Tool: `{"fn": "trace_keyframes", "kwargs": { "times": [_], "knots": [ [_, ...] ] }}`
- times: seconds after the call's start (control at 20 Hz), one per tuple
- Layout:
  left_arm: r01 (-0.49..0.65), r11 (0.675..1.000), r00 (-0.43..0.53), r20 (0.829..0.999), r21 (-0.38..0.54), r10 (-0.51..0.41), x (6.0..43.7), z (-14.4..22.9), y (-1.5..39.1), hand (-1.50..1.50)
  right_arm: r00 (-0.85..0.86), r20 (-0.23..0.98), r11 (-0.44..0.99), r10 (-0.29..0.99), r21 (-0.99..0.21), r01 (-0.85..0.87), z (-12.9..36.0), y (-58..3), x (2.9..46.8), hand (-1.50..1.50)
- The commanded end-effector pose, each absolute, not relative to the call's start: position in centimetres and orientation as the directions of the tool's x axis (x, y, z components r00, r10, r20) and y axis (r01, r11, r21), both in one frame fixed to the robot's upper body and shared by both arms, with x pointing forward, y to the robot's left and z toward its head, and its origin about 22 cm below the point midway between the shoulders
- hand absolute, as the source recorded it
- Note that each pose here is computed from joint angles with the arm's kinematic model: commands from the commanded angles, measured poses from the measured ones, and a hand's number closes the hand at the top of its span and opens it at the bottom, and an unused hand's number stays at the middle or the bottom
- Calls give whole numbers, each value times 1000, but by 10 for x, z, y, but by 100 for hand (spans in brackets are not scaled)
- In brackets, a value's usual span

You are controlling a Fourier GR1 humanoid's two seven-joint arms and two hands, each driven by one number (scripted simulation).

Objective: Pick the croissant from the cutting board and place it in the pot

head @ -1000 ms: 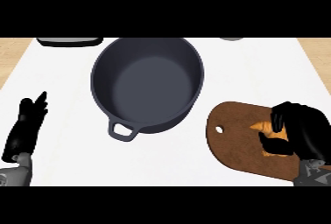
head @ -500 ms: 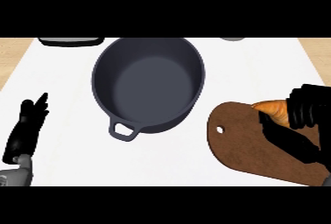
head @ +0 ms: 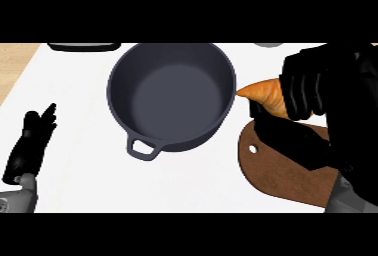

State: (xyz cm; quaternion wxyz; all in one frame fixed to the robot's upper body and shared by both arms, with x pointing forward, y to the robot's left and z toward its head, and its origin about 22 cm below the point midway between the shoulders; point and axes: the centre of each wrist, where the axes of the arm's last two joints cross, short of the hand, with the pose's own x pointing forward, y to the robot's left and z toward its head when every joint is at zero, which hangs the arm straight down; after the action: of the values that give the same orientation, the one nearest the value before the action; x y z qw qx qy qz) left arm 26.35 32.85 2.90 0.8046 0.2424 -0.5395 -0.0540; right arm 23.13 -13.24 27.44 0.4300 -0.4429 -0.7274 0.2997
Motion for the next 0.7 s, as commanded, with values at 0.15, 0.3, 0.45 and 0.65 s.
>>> {"fn": "trace_keyframes", "kwargs": {
  "times": [0.15,0.3,0.45,0.65],
  "knots": [
    [-181,872,407,842,455,-355,263,32,336,0,-201,400,444,894,-851,281,292,-77,280,150],
    [-186,878,389,854,441,-346,279,42,341,0,-185,405,442,895,-861,252,300,-45,289,150],
    [-168,884,391,853,435,-346,268,40,321,0,-161,420,445,893,-878,176,279,-44,314,150],
    [-165,875,412,838,456,-359,278,25,313,0,-146,411,428,900,-898,108,253,-19,339,150]
  ]
}}
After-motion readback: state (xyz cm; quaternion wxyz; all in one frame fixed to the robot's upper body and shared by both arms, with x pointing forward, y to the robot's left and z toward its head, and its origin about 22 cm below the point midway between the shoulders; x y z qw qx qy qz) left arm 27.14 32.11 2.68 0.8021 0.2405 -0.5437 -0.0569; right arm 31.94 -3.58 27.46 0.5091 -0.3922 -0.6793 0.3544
